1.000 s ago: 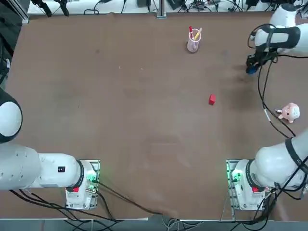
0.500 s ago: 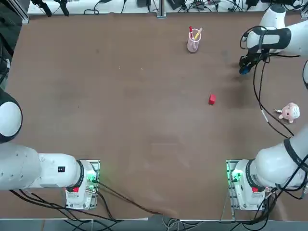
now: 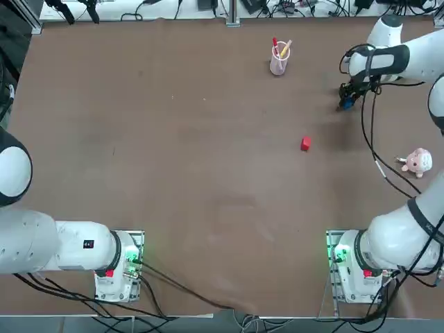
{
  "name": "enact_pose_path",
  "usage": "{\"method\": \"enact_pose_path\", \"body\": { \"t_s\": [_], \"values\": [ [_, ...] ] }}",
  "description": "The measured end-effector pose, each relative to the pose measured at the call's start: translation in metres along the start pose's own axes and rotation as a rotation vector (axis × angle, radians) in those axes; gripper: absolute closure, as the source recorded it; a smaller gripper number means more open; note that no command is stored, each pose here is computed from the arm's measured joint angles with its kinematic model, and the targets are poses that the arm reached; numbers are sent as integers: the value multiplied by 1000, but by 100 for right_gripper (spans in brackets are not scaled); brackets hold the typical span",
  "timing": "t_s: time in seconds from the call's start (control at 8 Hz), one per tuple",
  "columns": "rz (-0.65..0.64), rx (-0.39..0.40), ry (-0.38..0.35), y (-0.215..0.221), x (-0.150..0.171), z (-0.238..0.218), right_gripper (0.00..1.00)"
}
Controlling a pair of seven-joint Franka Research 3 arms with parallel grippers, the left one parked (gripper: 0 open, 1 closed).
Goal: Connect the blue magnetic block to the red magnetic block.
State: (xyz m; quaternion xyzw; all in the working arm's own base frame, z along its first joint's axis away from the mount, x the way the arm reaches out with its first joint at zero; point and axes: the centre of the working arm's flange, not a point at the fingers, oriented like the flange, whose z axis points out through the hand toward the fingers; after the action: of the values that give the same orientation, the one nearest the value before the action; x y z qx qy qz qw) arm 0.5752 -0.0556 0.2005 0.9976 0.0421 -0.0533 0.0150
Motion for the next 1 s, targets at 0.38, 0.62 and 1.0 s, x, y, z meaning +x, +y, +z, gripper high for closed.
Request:
{"method": "enact_pose_path", "body": {
  "t_s": [0.38,0.62,1.0],
  "values": [
    [22,1,0,-1,1,5,22],
    [24,1,1,-1,2,8,0],
    [44,-7,26,2,8,-27,0]
  ]
}}
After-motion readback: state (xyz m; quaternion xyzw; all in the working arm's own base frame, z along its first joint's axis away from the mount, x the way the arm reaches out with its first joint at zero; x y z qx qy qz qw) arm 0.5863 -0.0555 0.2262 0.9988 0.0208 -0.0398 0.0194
